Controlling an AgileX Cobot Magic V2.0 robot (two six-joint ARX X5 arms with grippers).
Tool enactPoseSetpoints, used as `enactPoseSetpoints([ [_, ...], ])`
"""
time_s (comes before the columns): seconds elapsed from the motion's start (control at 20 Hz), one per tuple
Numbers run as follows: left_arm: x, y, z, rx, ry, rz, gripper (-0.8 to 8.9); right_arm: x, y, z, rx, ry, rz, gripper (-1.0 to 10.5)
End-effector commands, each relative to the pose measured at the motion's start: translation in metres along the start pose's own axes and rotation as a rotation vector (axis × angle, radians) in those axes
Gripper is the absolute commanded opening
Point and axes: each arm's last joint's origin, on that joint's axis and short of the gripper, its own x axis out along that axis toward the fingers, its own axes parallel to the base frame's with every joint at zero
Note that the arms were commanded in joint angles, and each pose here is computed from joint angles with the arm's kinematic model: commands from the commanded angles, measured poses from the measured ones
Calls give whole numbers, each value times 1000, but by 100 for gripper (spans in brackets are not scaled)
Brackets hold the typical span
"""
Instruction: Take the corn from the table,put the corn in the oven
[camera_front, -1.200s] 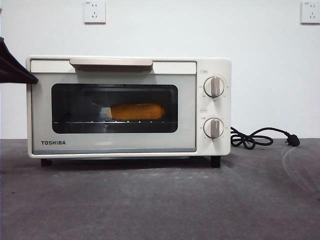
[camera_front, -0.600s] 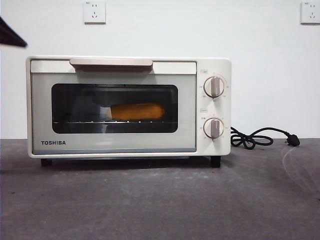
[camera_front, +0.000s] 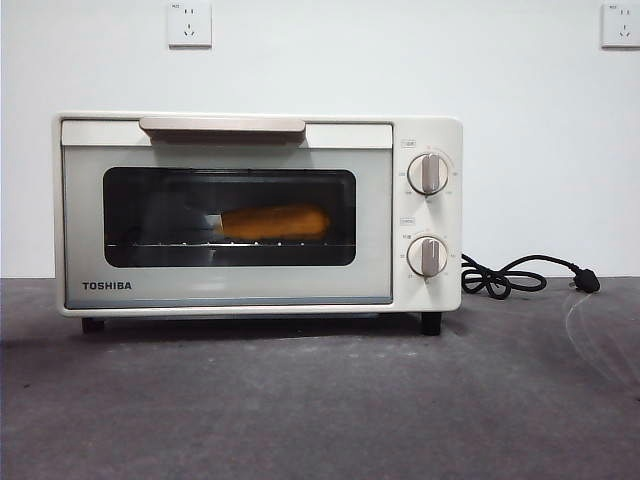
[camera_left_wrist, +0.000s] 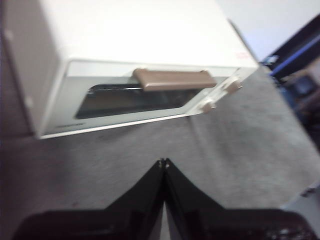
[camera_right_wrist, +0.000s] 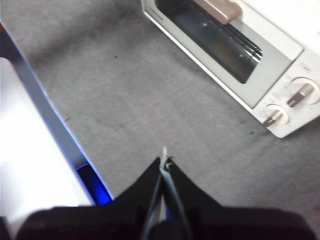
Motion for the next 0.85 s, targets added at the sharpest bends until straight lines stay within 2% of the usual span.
enactPoseSetpoints([
  [0.05,-13,-9,-10,47,-28,82,-8,1,-1,1,22,5,-36,-3],
  [0.3,-27,-17,-25,54,-49,196,-8,12,-4,3,66,43,-79,-3],
  [0.7,-30,-18,-30,42,-32,197,-4,36,-7,9,66,115,-89,-2],
  [0.85,-29,-18,-29,37,-28,198,-4,39,-8,9,65,134,-122,-2],
])
